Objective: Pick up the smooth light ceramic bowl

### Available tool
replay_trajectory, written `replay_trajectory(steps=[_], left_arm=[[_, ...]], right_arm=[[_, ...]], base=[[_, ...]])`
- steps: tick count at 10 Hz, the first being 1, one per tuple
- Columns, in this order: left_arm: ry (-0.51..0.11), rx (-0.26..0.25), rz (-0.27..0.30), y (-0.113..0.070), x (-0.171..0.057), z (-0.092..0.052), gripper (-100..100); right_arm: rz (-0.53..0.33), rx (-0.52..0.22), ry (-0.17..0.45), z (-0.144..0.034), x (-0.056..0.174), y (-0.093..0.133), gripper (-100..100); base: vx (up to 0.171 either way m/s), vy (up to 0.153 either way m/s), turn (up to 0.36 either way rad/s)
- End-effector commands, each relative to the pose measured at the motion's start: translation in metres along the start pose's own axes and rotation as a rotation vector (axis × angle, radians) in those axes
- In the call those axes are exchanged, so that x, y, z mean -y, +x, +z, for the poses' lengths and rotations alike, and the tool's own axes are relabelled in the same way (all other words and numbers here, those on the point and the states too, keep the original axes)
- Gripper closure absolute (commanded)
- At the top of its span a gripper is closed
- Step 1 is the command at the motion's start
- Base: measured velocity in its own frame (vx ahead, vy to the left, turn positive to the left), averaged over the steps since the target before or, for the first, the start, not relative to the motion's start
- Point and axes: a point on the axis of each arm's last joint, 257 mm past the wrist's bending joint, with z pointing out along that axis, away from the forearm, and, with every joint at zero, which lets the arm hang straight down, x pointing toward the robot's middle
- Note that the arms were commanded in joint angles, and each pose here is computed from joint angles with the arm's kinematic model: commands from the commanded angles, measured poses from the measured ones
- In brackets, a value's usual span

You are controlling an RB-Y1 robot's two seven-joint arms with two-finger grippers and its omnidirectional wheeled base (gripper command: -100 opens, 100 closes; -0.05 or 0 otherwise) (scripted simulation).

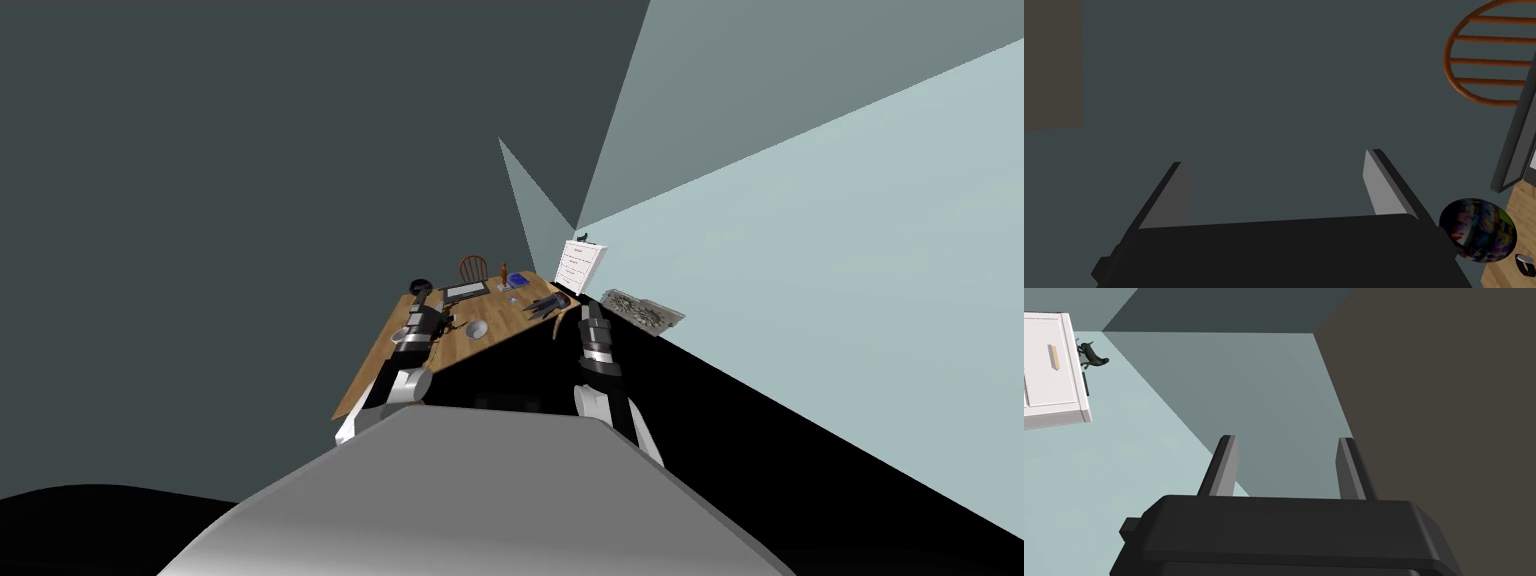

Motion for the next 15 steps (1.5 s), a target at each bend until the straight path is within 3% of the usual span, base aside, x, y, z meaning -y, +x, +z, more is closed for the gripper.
replay_trajectory(steps=[1, 6, 15], left_arm=[[-0.056, 0.011, -0.025, -0.005, -0.019, 0.002, -100], [-0.165, 0.029, -0.066, -0.011, -0.052, 0.002, -100], [-0.415, 0.060, -0.155, -0.018, -0.130, -0.006, -100]], right_arm=[[0.000, 0.000, 0.000, 0.000, 0.000, 0.000, 0], [0.000, 0.000, 0.000, 0.000, 0.000, 0.000, 0], [0.000, 0.000, 0.000, 0.000, 0.000, 0.000, 0]], base=[[-0.033, 0.016, -0.071], [-0.026, 0.015, -0.076], [-0.023, 0.008, -0.073]])
